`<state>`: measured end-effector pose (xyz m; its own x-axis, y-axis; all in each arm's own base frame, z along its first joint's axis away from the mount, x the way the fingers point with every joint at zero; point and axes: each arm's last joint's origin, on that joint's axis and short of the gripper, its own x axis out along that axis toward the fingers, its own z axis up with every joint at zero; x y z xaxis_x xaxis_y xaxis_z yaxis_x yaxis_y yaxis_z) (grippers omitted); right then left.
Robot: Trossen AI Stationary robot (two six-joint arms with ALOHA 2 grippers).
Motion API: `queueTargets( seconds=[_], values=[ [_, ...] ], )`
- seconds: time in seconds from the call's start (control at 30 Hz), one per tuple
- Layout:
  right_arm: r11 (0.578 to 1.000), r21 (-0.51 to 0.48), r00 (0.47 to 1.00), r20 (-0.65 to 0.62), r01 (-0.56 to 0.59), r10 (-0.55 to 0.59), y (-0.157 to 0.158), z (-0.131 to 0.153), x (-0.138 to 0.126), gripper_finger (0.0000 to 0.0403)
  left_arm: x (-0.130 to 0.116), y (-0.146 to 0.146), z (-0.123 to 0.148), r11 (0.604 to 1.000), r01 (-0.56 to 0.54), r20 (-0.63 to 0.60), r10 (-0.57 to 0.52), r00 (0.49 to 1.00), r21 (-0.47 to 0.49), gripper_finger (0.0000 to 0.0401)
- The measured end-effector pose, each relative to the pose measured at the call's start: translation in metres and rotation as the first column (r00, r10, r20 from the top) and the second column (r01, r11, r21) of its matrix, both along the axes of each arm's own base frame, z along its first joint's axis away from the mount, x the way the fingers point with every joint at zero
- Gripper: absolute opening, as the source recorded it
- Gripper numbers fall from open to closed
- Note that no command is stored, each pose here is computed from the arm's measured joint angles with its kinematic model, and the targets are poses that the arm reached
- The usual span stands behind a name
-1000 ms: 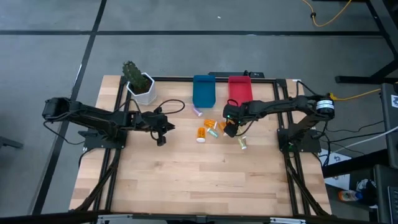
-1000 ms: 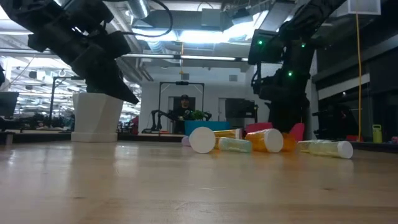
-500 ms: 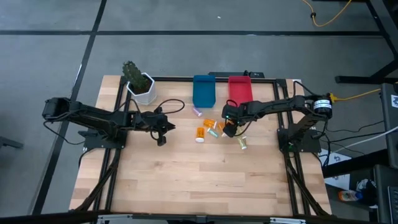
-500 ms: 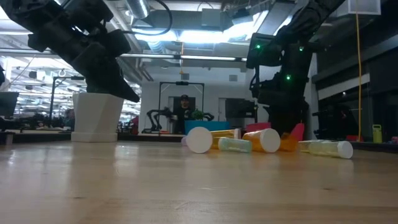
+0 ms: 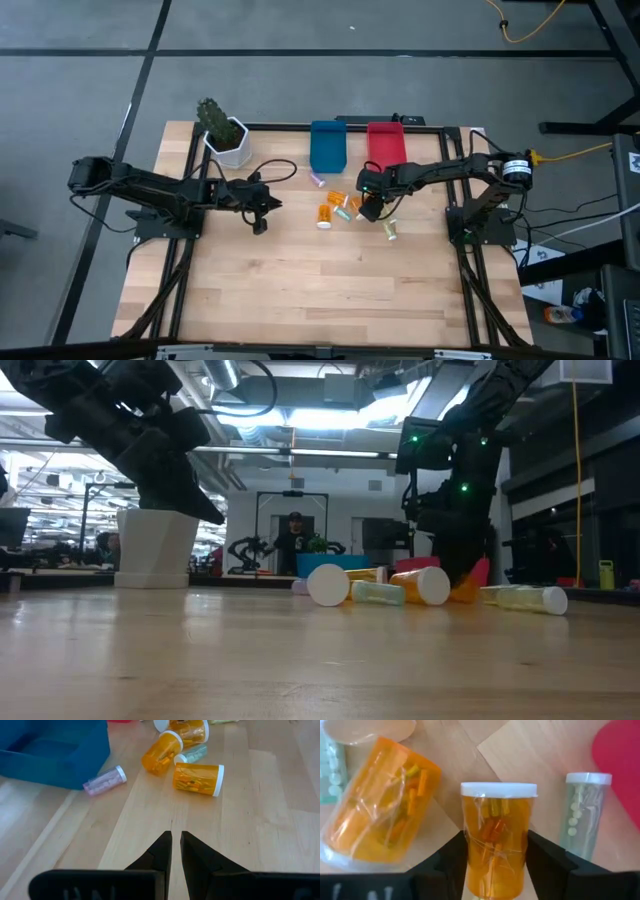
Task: Pick and place medicine bottles into bin by pill shape (circle, oval)
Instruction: Put the large orange pill bottle into the red bin
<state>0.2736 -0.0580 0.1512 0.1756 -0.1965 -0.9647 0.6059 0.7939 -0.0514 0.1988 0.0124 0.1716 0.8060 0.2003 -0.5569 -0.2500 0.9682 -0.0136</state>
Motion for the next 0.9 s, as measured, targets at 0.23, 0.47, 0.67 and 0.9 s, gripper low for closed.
queueTargets(
  seconds=[0.23, 0.47, 0.67, 0.9],
  values=[
    [1.000, -0.007, 1.000, 0.022, 0.001, -0.001, 0.001, 0.031, -0.001, 0.0167, 0.000, 0.000, 0.000, 1.000, 0.000, 0.000, 0.000, 1.000, 0.000, 0.0035],
    [0.980, -0.194, 0.995, 0.089, -0.033, 0.051, -0.006, 0.087, 0.004, 0.0168, 0.000, 0.000, 0.000, 1.000, 0.000, 0.000, 0.000, 1.000, 0.000, 0.0035],
    [0.948, -0.310, 0.993, 0.111, 0.075, -0.042, -0.046, 0.117, 0.002, 0.0168, 0.000, 0.000, 0.000, 1.000, 0.000, 0.000, 0.000, 1.000, 0.000, 0.0035],
    [0.947, -0.242, 0.975, 0.116, 0.212, -0.188, -0.101, 0.111, -0.025, 0.0169, 0.000, 0.000, 0.000, 1.000, 0.000, 0.000, 0.000, 1.000, 0.000, 0.0035]
  ],
)
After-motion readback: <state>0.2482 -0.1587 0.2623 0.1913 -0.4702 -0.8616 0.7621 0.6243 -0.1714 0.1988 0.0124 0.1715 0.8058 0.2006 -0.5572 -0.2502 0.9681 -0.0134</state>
